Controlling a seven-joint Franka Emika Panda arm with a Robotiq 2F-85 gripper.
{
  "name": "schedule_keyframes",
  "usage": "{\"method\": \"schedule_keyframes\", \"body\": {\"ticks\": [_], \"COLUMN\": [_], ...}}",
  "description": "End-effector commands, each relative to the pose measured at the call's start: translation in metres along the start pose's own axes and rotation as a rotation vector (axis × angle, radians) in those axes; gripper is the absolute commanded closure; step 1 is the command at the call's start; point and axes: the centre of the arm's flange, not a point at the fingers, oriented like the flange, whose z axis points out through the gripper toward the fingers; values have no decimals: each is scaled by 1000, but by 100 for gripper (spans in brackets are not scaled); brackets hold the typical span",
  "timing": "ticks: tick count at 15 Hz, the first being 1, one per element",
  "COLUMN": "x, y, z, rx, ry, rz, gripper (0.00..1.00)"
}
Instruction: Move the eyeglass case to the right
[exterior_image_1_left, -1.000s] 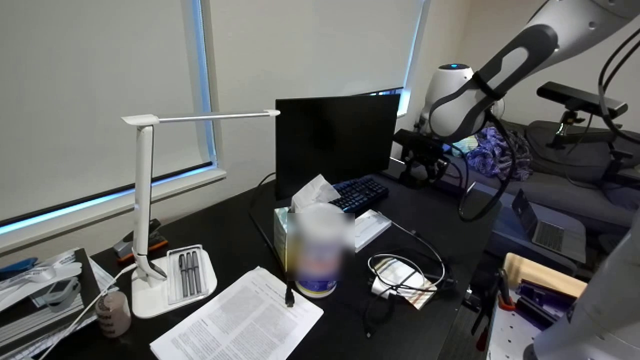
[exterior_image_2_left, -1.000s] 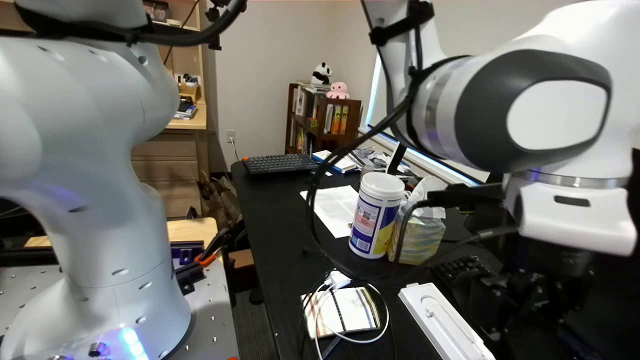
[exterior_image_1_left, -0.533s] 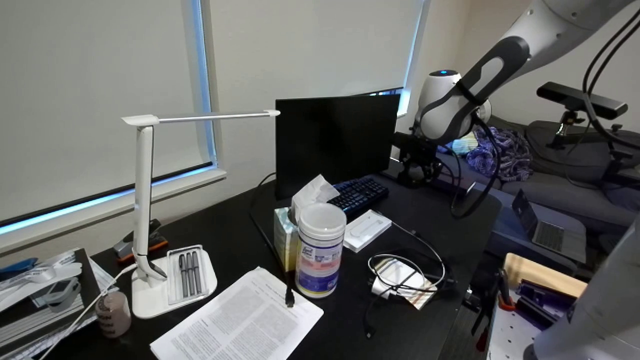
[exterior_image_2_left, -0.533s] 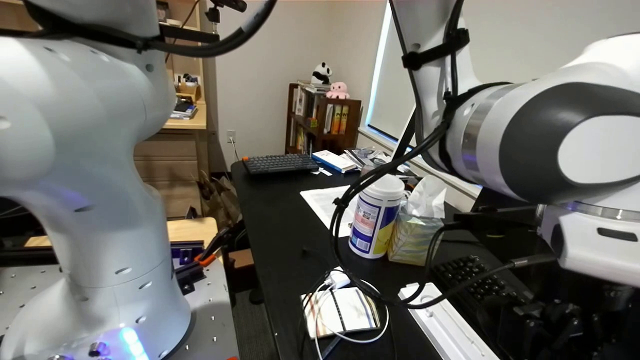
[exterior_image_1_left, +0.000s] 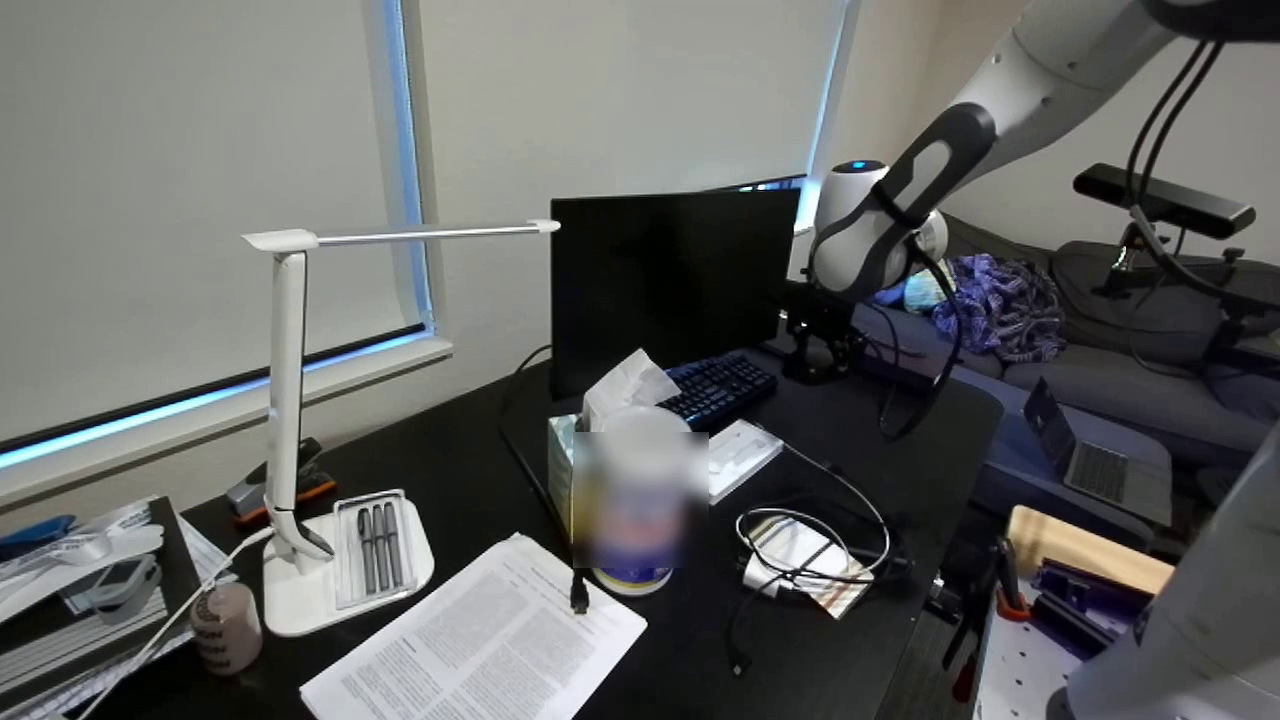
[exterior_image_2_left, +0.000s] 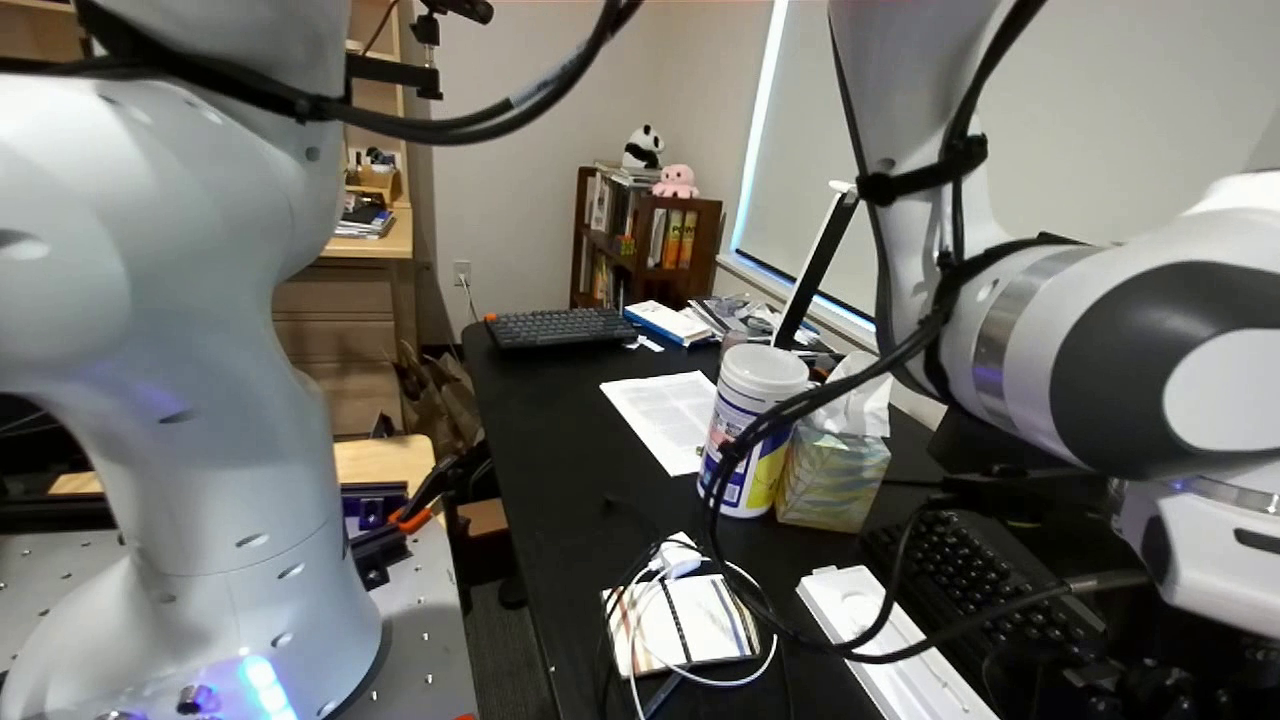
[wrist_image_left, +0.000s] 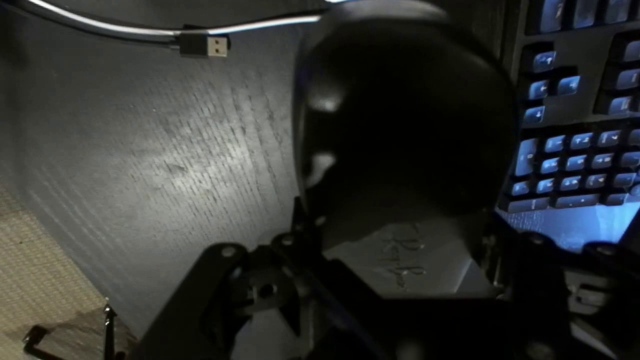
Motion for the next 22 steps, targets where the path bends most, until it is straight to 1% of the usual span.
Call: {"method": "schedule_keyframes", "body": {"ticks": [1, 3, 6, 7, 8, 9, 10, 11, 13, 16, 19, 22], "x": [11, 8, 13, 17, 5, 6, 6, 5, 10, 18, 20, 14], "y": [-44, -55, -72, -72, -54, -57, -56, -56, -61, -61, -57, -50], "z": [41, 62, 88, 89, 81, 87, 90, 90, 100, 113, 130, 138], "rx": [-27, -25, -48, -50, -49, -53, -57, -58, -34, -23, -16, -11], "ry": [13, 37, 67, 55, 56, 59, 61, 63, 104, 137, 128, 99], "rz": [-61, -131, -195, -187, -159, -157, -155, -155, -175, -175, -199, -236], "gripper": [51, 51, 51, 51, 51, 26, 26, 51, 51, 51, 51, 51]}}
